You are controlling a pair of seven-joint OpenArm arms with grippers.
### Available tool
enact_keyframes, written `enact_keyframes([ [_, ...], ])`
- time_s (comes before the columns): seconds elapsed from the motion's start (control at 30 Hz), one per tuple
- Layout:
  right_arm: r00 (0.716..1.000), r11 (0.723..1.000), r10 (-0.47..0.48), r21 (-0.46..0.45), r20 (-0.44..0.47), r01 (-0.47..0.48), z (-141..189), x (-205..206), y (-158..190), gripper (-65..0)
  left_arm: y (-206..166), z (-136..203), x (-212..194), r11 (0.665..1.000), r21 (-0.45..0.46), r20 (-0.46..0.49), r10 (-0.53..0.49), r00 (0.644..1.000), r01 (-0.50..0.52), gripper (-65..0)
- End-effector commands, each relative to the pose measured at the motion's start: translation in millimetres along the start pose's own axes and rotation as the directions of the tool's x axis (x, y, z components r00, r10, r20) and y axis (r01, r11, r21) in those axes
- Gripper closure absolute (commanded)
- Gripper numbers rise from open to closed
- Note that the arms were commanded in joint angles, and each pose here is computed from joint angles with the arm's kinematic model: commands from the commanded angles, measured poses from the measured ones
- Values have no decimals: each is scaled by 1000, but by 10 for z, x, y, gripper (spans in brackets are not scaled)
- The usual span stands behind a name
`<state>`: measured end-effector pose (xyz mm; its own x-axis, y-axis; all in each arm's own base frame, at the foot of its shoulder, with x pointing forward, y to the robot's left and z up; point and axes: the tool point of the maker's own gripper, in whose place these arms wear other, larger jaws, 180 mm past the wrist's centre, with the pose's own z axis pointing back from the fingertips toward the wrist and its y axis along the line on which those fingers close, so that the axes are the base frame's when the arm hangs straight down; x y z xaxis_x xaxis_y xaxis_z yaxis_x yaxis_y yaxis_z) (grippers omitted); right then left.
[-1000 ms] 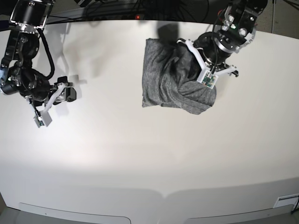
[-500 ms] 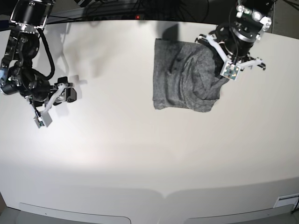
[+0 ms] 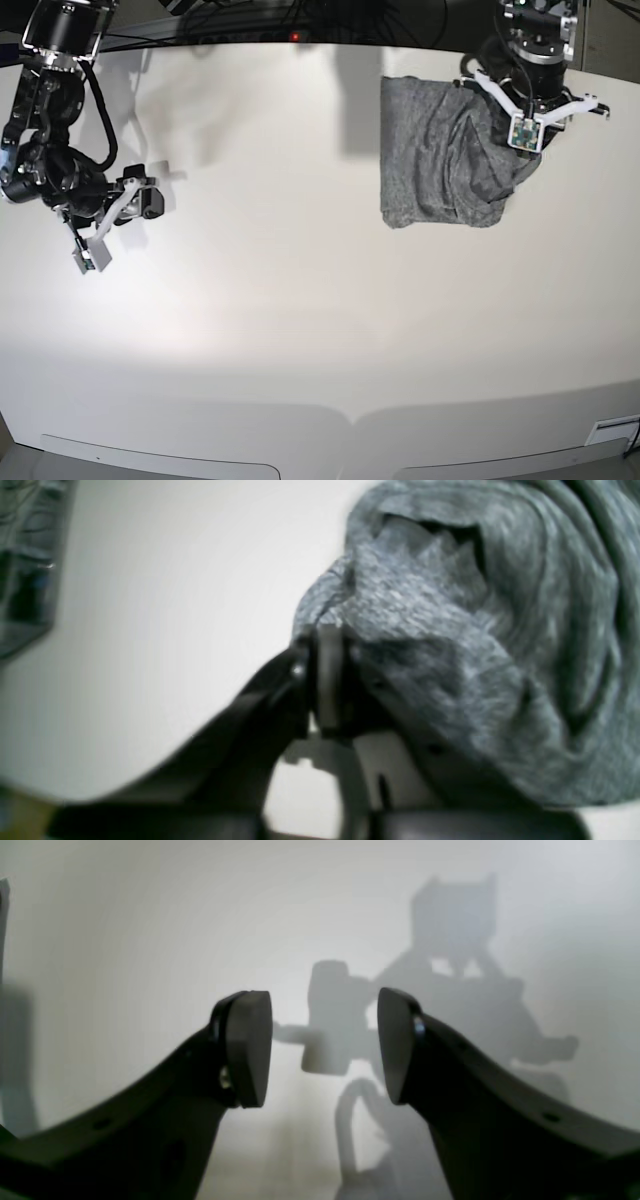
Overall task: Fold the T-shirt properly
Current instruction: 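Press and tuck the folded bundle edge with the left gripper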
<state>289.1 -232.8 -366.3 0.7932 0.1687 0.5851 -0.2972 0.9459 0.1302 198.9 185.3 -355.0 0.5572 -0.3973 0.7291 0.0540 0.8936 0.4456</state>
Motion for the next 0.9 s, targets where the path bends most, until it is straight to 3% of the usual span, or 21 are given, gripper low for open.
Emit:
enact_keyframes([
  [0.0, 999, 1000, 21, -10, 47, -21, 64, 150, -38, -339, 147, 19, 131, 998, 66, 54, -9, 999, 5, -127],
  [0.07, 999, 1000, 21, -10, 48, -21, 64, 151, -38, -339, 219, 26, 152, 994, 106, 64, -15, 998, 9, -167],
  [0.2, 999, 1000, 21, -10, 48, -21, 64, 151, -38, -339, 183, 36, 211, 996, 82, 89, 15, 996, -22, -168],
  [0.3, 999, 1000, 21, -10, 48, -21, 64, 151, -38, -339, -172, 46, 263, 990, -123, 93, 73, 993, -62, -168],
  [0.37, 999, 1000, 21, -10, 47, -21, 64, 150, -38, -339, -458, 68, 287, 953, -288, 65, 112, 992, -89, -168],
  [0.43, 999, 1000, 21, -10, 46, -21, 64, 147, -38, -339, -596, 64, 346, 922, -372, 52, 133, 990, -104, -168],
  [0.67, 999, 1000, 21, -10, 42, -21, 63, 140, -38, -339, -483, -128, 458, 939, -330, 20, 109, 994, -96, -168],
  [0.87, 999, 1000, 21, -10, 42, -21, 63, 139, -39, -339, -382, -154, 312, 963, -267, -28, 31, 999, -38, -168],
])
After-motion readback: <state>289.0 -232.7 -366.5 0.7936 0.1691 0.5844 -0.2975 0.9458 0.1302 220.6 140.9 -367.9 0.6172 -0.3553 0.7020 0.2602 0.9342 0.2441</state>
